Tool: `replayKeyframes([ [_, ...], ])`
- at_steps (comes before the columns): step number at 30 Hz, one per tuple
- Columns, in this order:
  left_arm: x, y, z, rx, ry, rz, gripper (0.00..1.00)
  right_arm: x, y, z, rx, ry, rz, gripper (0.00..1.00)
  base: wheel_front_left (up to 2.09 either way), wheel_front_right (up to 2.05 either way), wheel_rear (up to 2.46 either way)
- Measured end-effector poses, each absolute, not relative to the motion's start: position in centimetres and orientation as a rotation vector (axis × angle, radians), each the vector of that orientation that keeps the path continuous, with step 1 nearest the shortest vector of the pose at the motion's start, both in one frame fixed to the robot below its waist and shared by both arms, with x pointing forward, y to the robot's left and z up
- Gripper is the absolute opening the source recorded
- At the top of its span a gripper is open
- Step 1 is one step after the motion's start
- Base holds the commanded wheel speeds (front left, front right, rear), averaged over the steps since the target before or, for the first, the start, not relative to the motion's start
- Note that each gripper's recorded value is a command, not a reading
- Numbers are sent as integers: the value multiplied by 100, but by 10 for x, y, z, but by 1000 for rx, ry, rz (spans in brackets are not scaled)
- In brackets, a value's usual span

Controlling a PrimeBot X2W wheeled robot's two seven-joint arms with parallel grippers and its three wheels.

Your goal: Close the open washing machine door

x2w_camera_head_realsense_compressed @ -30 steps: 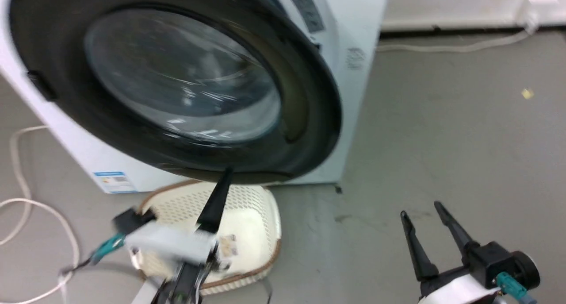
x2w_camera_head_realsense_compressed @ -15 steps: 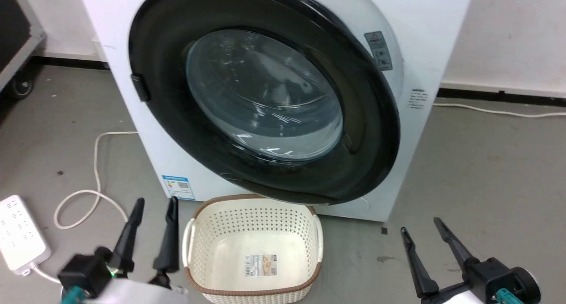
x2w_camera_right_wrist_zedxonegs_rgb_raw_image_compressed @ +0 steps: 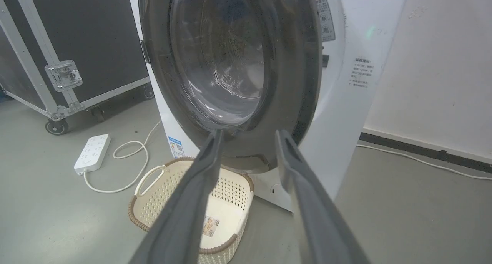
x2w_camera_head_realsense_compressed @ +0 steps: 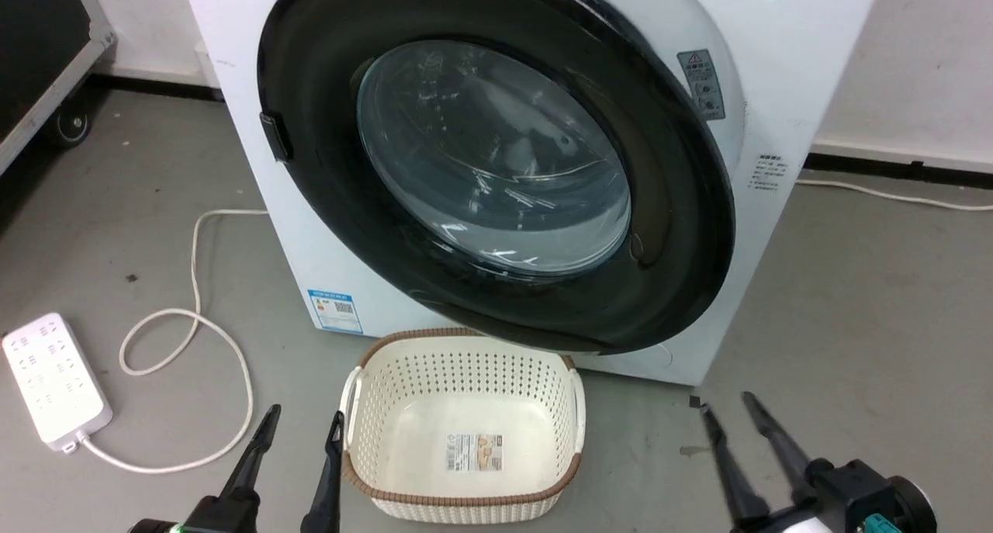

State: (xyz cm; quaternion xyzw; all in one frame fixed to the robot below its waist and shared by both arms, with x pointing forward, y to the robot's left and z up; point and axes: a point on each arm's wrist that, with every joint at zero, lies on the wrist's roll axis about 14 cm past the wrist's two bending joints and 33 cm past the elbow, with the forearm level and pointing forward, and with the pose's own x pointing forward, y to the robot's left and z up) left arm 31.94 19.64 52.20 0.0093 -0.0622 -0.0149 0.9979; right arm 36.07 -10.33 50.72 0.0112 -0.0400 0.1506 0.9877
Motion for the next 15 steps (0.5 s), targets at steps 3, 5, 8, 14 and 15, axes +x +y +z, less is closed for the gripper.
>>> replayKeyframes([
  [3, 322, 200, 518, 22, -109, -7, 100, 365, -93, 510, 29, -89, 332, 0, 0, 0, 0],
  [5, 326, 201, 516, 22, -103, 0, 100, 372, -81, 513, 31, -99, 368, 0, 0, 0, 0],
  [8, 334, 200, 514, 27, -95, 2, 100, 387, -63, 516, 9, -102, 440, 0, 0, 0, 0],
  [14, 353, 201, 508, 35, -72, 11, 100, 444, -44, 525, -58, -96, 545, 0, 0, 0, 0],
  [15, 356, 202, 505, 34, -64, 14, 100, 455, -43, 525, -70, -89, 553, 0, 0, 0, 0],
])
